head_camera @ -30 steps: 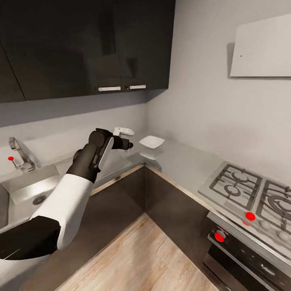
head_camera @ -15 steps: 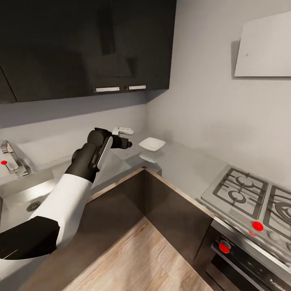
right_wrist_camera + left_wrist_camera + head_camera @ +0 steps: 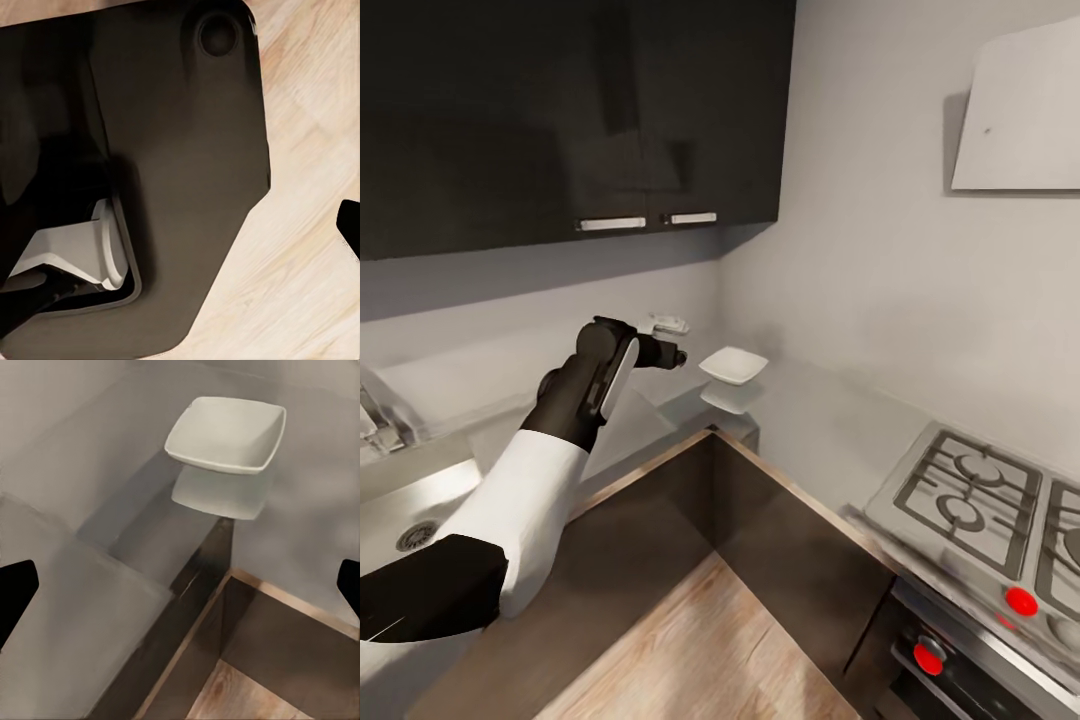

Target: In the kitchen, take the Vidalia onion out of the sink, dice it on the chopping board with the paring knife, put the diced onion into the bowl on the countertop, then place both the paring knife and the chopping board into the sink.

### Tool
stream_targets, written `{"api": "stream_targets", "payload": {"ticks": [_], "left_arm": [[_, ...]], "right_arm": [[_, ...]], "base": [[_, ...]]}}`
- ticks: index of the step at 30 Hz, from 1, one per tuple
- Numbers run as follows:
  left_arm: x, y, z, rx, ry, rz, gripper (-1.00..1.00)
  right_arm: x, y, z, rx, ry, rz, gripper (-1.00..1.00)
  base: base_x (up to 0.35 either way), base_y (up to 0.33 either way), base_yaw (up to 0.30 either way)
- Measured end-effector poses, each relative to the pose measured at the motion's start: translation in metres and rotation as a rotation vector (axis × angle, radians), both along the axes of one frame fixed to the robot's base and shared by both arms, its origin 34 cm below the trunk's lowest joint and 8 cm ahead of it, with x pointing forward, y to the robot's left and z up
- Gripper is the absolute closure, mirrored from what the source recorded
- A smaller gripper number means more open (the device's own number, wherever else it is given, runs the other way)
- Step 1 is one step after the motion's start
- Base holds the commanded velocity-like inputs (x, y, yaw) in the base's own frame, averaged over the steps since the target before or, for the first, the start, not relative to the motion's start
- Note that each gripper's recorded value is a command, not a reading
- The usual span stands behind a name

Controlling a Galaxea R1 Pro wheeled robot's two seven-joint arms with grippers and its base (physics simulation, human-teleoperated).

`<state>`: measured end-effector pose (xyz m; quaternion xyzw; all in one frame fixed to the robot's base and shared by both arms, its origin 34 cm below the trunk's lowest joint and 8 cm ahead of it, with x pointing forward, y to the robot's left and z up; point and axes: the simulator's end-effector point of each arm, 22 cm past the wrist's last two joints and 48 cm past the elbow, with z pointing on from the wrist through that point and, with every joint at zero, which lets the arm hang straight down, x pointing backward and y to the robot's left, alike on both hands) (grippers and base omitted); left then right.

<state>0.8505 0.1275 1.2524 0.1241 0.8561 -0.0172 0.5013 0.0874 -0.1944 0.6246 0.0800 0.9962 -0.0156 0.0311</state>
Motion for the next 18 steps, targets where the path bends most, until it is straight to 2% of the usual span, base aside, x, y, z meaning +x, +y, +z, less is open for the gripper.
{"api": "stream_targets", "payload": {"ticks": [4,11,18], "left_arm": [[0.0007,0.0034,0.0035,0.002,-0.010,0.004,-1.00],[0.0013,0.0074,0.0037,0.005,-0.011,0.009,-1.00],[0.0010,0.0070,0.0035,0.005,-0.010,0.008,-1.00]], "right_arm": [[0.0001,-0.0004,-0.0001,-0.001,0.000,-0.001,-1.00],[0.0002,-0.0006,-0.0001,-0.001,0.000,-0.002,-1.00],[-0.0001,-0.0008,-0.0001,-0.001,0.000,-0.001,-1.00]], "base": [[0.229,-0.007,0.000],[0.073,-0.001,0.000],[0.297,0.000,0.000]]}}
